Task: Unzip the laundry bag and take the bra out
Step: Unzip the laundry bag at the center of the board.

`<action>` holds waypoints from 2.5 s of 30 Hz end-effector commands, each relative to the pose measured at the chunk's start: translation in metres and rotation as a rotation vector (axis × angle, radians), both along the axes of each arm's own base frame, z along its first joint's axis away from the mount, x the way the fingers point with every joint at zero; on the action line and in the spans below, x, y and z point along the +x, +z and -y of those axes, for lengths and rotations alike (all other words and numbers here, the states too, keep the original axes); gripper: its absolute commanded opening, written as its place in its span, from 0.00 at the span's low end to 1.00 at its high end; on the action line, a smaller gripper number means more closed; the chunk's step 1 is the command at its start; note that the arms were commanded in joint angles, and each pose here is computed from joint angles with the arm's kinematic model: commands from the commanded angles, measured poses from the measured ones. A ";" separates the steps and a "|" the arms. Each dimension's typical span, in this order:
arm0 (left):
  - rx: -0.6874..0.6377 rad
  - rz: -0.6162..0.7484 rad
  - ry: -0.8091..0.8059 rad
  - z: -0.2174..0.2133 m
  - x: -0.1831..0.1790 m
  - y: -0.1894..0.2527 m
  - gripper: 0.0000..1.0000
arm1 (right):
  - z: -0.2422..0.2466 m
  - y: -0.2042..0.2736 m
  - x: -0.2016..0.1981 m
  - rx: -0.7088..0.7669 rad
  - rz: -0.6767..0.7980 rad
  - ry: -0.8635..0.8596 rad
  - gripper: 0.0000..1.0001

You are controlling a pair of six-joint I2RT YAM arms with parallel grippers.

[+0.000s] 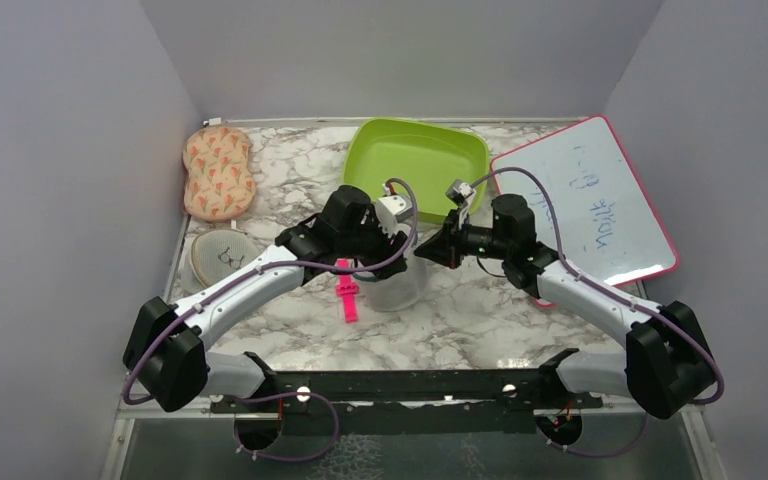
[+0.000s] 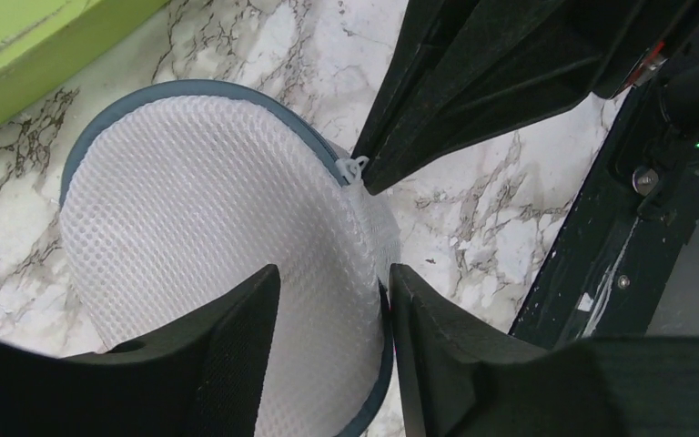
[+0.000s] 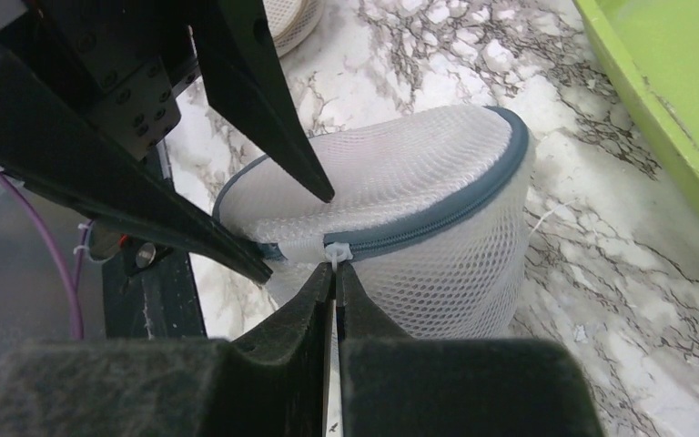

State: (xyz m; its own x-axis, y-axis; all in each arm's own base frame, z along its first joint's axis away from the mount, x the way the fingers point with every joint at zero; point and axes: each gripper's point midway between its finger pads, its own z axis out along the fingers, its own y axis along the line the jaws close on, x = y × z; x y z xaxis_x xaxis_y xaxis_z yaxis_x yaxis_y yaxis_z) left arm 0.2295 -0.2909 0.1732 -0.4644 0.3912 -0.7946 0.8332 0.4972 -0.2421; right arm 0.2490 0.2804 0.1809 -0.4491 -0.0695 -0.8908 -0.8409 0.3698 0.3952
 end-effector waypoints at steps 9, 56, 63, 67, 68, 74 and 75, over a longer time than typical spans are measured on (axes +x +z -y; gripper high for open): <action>0.031 0.033 0.015 0.013 0.012 0.000 0.33 | -0.008 0.011 0.002 -0.043 0.046 -0.010 0.02; -0.026 -0.058 0.173 0.015 -0.002 0.031 0.70 | 0.016 0.003 -0.007 -0.139 -0.018 -0.133 0.01; 0.013 -0.131 0.245 0.014 -0.008 0.015 0.64 | 0.015 -0.001 -0.020 -0.182 -0.037 -0.117 0.01; 0.043 -0.133 0.239 0.022 -0.015 0.008 0.66 | 0.013 -0.009 -0.026 -0.173 -0.059 -0.087 0.01; 0.049 -0.131 0.243 0.022 -0.016 0.006 0.66 | 0.012 -0.011 -0.027 -0.173 -0.066 -0.078 0.01; 0.114 -0.113 0.288 0.015 -0.014 -0.008 0.64 | 0.010 -0.010 -0.027 -0.163 -0.065 -0.076 0.01; 0.126 -0.108 0.297 0.014 -0.013 -0.010 0.61 | 0.011 -0.010 -0.027 -0.165 -0.065 -0.075 0.01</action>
